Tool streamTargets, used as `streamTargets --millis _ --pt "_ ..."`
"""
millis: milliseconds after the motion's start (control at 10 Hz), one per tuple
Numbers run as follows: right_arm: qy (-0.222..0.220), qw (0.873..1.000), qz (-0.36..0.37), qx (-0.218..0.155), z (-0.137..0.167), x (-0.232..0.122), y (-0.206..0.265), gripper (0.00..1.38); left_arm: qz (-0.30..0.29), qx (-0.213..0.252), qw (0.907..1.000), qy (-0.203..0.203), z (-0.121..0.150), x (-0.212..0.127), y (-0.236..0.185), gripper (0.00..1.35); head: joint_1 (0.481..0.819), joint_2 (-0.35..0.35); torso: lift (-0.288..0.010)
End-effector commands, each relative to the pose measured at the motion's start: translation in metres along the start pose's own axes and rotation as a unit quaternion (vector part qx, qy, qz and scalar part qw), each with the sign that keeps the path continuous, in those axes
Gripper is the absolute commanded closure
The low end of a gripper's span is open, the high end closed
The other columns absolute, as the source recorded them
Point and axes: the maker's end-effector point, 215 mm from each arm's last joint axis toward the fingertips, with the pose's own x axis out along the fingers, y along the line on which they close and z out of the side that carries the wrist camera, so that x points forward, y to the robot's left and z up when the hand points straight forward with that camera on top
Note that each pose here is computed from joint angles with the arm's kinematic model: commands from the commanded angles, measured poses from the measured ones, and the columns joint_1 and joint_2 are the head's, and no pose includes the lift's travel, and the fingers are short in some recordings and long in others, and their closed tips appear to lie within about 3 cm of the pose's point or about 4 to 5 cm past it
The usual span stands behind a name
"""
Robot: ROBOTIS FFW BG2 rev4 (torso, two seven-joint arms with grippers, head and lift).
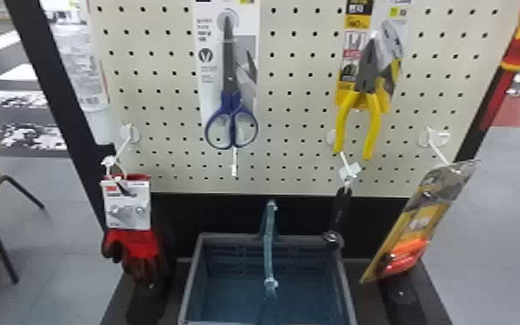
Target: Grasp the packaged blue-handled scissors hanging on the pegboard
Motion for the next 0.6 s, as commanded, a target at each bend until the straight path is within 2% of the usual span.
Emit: streamTargets --millis 0,200,500 --pt "0.002 1.0 0.0 0.0 -0.002 -0.001 0.0 0.5 0.001 0.0 1.0 -0.001 0.001 0.0 0.0 0.12 0.549 0.0 -0.1" --pt "0.003 1.0 -0.001 0.0 -0.003 -0.002 -0.001 0.5 0.001 0.001 1.0 -0.004 0.008 0.005 0.002 0.12 0.549 0.0 -0.1" --pt "0.008 1.0 -0.001 -0.001 -0.005 -0.003 -0.001 0.5 -0.004 0.001 0.9997 -0.026 0.042 0.019 -0.003 0.12 0.549 0.0 -0.1"
